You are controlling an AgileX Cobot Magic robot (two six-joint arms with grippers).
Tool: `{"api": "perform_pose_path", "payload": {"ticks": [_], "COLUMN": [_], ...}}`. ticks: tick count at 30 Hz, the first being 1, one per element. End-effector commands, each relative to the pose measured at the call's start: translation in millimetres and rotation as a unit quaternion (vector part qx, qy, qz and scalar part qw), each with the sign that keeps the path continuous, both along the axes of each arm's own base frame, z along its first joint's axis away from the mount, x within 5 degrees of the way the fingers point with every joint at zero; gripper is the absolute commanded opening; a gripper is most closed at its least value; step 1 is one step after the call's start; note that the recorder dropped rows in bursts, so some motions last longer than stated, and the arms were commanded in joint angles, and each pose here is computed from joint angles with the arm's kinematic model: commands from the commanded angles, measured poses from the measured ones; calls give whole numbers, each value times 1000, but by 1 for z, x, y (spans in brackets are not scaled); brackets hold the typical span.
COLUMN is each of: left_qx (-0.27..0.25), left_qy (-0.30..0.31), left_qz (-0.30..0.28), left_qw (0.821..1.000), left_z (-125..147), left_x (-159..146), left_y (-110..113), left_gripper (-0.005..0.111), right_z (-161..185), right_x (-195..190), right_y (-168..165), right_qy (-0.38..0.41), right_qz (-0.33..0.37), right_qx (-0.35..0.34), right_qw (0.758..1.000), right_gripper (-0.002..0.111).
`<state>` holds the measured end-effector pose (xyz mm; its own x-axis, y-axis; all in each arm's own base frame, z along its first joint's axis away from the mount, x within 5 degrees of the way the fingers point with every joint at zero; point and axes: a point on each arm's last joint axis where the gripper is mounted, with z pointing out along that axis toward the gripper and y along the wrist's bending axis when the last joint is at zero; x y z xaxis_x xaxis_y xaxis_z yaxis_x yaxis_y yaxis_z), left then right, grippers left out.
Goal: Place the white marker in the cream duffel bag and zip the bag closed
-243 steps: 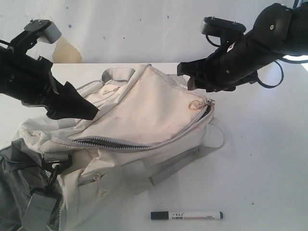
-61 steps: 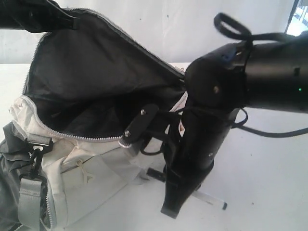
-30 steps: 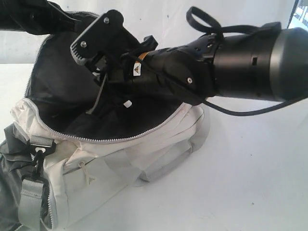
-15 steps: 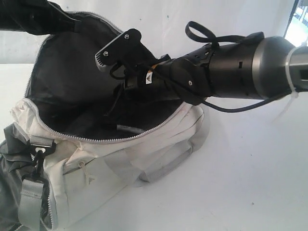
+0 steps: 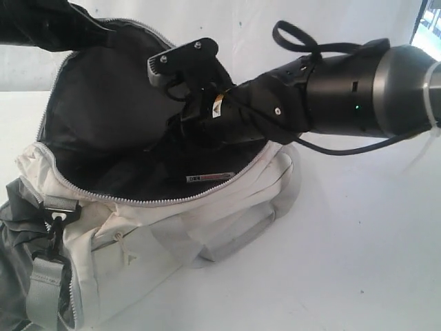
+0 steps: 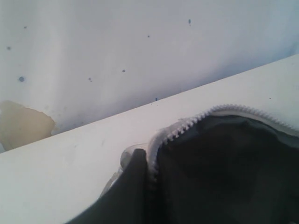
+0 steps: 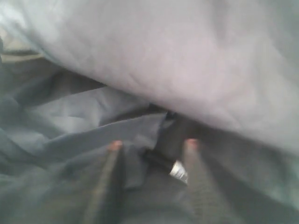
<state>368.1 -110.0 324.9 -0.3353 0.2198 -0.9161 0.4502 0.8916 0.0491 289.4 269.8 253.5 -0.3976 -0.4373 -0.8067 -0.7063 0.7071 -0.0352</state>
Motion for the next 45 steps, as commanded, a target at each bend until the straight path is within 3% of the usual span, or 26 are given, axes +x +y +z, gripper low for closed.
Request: {"api": "perform_pose_path", "payload": {"ticks": [1,4,11,18,20,24,28,29,32,34,40,45], "left_qx": [14,27,22,19,29,35,49,49,43,32,-8,-23], "left_qy": [-2,2,49,133,152,216,227,235,240,248,271,280], "left_qz": [-33,-65,-142,-239,-282,-364,-372,-367,-364,-353,-323,-282], "left_qw": [999,998,988,962,947,906,899,899,899,901,907,917], "left_z": [9,13,18,10,7,3,1,0,0,1,3,-7], "left_x": [-7,-15,-33,-53,-61,-80,-83,-83,-83,-83,-83,-76], "left_y": [-1,-4,-12,-21,-23,-25,-24,-23,-23,-24,-29,-53], "left_gripper": [0,0,0,0,1,30,53,66,80,85,85,85], "right_z": [24,39,56,58,57,57,53,49,43,41,42,42], "right_x": [-5,-9,-7,1,4,14,21,25,30,34,43,49], "right_y": [-15,-24,-41,-65,-72,-89,-97,-99,-104,-108,-125,-140], "right_qy": [78,117,168,190,199,205,209,214,221,224,231,238], "right_qz": [-59,-69,-106,-140,-150,-179,-196,-201,-210,-217,-245,-267], "right_qx": [23,-6,-27,-40,-45,-40,-38,-41,-44,-43,-14,-3], "right_qw": [995,991,980,971,967,962,957,955,951,949,941,934], "right_gripper": [11,2,2,2,2,2,2,2,3,6,16,16]}}
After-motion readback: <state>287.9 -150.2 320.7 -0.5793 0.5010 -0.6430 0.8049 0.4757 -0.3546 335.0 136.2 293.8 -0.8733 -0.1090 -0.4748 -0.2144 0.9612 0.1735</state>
